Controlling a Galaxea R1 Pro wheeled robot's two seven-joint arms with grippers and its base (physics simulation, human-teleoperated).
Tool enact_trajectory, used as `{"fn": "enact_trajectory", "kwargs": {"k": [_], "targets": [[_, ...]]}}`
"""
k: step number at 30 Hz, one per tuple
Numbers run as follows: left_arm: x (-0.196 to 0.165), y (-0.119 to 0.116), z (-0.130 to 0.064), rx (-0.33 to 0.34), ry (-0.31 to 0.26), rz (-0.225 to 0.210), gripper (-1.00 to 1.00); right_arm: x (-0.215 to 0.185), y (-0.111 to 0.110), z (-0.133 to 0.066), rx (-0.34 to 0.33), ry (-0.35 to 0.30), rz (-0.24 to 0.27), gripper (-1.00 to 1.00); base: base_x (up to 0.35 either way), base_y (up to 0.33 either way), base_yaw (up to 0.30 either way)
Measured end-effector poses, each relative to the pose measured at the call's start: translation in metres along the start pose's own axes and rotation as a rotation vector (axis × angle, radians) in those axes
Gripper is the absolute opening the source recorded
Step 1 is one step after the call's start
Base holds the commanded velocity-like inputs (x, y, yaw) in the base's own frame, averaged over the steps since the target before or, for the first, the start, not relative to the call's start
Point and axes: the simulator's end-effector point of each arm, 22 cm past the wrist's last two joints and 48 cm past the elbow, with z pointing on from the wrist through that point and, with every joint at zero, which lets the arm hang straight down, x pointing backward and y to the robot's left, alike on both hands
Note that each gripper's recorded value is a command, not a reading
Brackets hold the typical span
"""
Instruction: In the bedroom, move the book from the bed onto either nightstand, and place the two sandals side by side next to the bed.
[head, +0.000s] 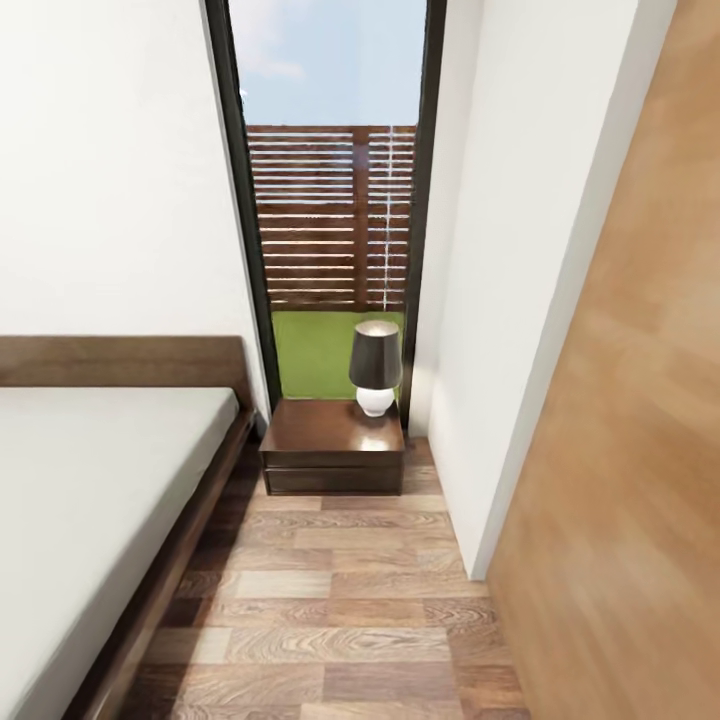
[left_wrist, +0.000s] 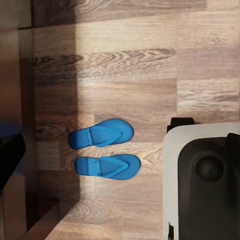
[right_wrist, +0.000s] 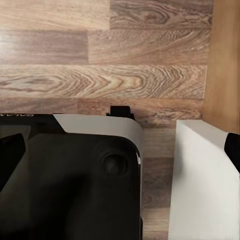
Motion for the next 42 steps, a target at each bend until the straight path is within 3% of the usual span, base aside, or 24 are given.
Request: {"fn": "enact_trajectory", "kwargs": {"k": [42], "targets": [[0.0000,0.0003,0.0000,0.000,0.000,0.000,1.00,-0.0003,0.0012,0.0000,-0.002,0.000,0.000,1.00,0.328,-0.002,0.000]]}}
